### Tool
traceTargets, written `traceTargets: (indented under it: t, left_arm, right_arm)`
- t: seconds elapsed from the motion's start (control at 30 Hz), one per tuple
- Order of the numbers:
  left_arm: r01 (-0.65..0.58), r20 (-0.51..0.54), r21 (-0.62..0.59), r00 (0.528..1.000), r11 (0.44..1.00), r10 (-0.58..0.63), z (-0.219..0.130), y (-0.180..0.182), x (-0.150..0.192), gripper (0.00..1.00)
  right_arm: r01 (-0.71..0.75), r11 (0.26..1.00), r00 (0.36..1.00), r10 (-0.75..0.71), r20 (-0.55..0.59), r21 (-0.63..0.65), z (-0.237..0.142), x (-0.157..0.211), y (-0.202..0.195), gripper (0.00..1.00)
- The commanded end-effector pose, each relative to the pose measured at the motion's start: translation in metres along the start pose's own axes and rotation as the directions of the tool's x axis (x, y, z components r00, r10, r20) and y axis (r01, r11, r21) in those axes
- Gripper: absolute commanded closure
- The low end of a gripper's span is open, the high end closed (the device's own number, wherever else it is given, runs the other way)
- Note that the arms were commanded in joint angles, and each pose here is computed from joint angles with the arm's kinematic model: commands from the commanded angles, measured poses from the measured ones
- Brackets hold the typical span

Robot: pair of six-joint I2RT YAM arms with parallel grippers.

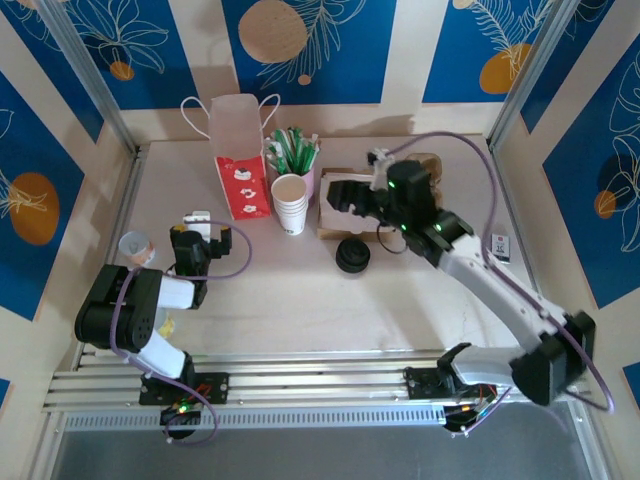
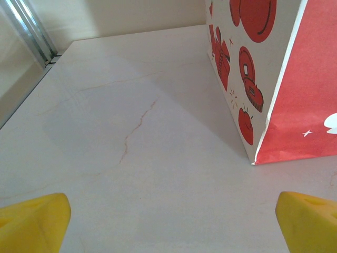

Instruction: Pack the takeout coffee

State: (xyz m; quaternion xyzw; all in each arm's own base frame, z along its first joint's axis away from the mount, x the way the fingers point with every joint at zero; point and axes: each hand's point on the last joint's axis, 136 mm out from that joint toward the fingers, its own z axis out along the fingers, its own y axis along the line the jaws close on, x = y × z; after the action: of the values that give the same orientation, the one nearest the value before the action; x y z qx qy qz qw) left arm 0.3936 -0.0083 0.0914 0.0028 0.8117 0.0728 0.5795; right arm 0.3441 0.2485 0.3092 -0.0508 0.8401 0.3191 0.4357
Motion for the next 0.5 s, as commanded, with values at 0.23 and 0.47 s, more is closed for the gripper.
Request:
traceTargets:
  t: [0.23, 0.47]
  left_arm:
    - [0.007, 0.044, -0.039, 0.999, 0.999, -0.005, -0.011, 0.010, -0.016, 0.00]
    - [0.207, 0.022, -0.102, 0.978, 0.973, -0.206, -0.044, 0.032, -0.094, 0.00]
  right_arm:
    - [0.162, 0.964, 0.933, -0.080, -0.351, 0.210, 0.091, 0.030, -0.005, 0.38]
    - [0.196, 0.945, 0.907, -0.073, -0.416, 0.261, 0.127, 0.029, -0.017, 0.41]
